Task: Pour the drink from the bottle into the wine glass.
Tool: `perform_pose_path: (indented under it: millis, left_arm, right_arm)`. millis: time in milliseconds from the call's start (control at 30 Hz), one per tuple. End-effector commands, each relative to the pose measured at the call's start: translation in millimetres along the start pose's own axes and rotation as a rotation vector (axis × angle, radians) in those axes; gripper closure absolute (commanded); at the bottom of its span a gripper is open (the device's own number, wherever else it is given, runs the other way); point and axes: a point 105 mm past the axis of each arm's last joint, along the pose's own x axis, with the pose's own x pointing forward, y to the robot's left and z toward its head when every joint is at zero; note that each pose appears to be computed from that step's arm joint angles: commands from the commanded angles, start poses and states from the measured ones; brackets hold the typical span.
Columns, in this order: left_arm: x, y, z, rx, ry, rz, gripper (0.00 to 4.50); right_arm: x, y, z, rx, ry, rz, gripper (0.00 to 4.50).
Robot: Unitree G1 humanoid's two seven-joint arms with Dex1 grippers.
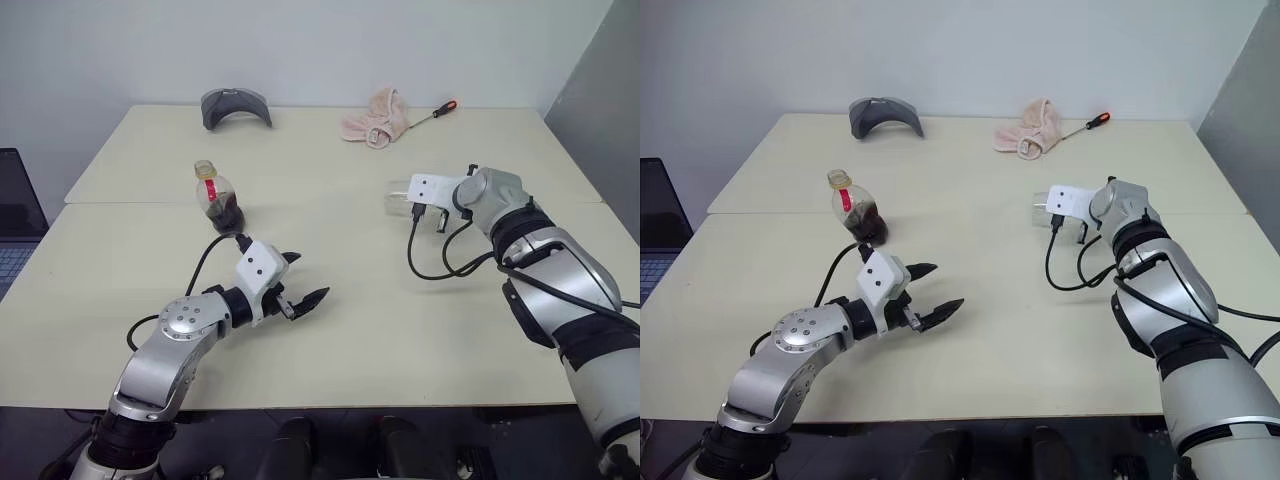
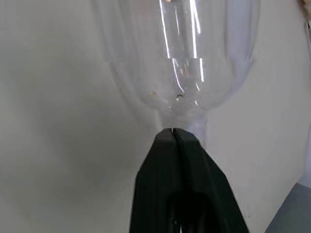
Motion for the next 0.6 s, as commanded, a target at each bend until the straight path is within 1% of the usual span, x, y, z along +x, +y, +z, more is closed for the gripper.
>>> perform_pose_path:
  millis: [33, 167, 233, 267, 333, 500, 600]
  left_arm:
    - [-2, 2, 13, 0.041, -0.044, 0.021, 0.0]
    - [-1, 1, 13, 0.039, -0.045, 0.023, 0.0]
    - [-1, 2, 13, 0.038, -0.046, 0.026, 0.0]
    - [-2, 3, 13, 0.037, -0.047, 0.03, 0.0]
    - [-2, 4, 12, 0.038, -0.045, 0.036, 0.0]
    - [-1, 6, 12, 0.039, -0.047, 0.04, 0.0]
    - [2, 8, 14, 0.044, -0.055, 0.049, 0.0]
  right_arm:
    - [-5, -9, -4, -0.004, 0.008, -0.018, 4.48]
    - [-10, -13, -6, -0.048, 0.015, 0.014, 4.48]
    - [-17, -19, 0, -0.077, -0.011, 0.03, 4.48]
    - [-20, -22, 4, -0.088, -0.03, 0.039, 4.32]
    - [-27, -28, 8, -0.09, -0.056, 0.05, 3.93]
    - [-29, -40, 12, -0.096, -0.042, -0.021, 2.23]
    - [-25, -38, 12, -0.087, -0.03, -0.051, 1.15]
